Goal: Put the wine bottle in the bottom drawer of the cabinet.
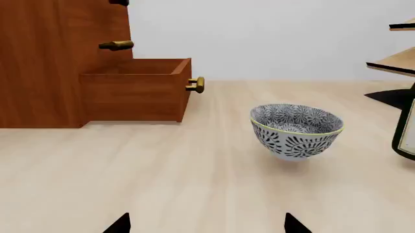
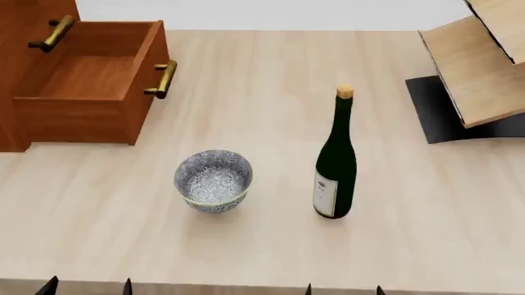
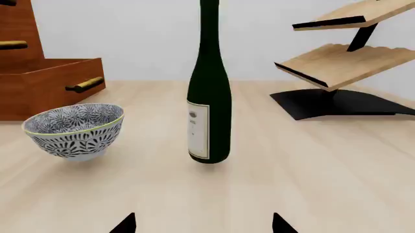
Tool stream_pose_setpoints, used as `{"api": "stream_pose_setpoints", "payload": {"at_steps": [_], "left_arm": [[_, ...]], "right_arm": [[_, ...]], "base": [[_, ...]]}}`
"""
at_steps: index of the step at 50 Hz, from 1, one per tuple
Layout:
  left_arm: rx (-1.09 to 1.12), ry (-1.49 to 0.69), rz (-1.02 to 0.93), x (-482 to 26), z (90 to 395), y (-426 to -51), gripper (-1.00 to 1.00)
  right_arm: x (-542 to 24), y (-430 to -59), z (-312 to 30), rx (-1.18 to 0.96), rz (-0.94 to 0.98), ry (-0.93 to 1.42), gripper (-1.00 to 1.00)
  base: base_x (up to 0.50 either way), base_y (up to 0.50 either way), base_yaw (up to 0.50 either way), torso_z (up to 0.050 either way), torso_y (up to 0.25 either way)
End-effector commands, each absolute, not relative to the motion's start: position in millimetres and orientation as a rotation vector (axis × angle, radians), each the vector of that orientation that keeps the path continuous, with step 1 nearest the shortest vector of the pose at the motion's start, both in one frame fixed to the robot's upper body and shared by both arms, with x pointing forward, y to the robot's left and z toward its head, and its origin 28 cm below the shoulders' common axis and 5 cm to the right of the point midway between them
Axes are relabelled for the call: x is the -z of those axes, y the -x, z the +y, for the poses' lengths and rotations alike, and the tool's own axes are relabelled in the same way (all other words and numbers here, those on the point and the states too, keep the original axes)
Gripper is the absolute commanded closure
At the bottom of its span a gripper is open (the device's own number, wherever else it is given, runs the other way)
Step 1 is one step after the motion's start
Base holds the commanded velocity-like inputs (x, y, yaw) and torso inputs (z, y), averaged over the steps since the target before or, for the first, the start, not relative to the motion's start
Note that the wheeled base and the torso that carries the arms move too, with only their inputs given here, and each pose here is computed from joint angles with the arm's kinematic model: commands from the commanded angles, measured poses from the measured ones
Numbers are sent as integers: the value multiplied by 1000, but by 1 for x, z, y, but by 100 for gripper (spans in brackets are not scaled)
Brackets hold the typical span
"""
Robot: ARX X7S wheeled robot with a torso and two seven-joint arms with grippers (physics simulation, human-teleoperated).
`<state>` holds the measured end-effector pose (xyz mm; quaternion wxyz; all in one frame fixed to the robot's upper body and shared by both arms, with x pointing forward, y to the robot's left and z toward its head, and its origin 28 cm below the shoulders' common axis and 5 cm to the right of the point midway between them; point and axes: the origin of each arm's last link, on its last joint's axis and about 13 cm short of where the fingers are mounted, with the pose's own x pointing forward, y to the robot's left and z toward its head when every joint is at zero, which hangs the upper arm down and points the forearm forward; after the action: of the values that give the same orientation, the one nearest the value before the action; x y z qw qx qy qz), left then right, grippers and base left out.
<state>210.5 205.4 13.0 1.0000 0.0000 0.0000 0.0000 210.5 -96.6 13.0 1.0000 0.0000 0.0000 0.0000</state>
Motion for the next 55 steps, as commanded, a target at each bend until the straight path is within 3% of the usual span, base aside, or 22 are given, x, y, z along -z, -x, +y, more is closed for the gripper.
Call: {"api": "stream_pose_setpoints", "payload": {"at_steps": [1, 24, 55], "left_arm": [[0, 0, 0, -13, 205, -210, -100], [4, 1, -5, -14, 205, -210, -100], [9, -18, 18, -12, 205, -211, -100]], "right_arm": [[-13, -210, -96, 0, 0, 0, -100], [-13, -211, -96, 2, -2, 10, -100], [-13, -221, -98, 2, 18, 39, -100]], "base": [[0, 0, 0, 9, 0], [0, 0, 0, 15, 0], [0, 0, 0, 50, 36]]}}
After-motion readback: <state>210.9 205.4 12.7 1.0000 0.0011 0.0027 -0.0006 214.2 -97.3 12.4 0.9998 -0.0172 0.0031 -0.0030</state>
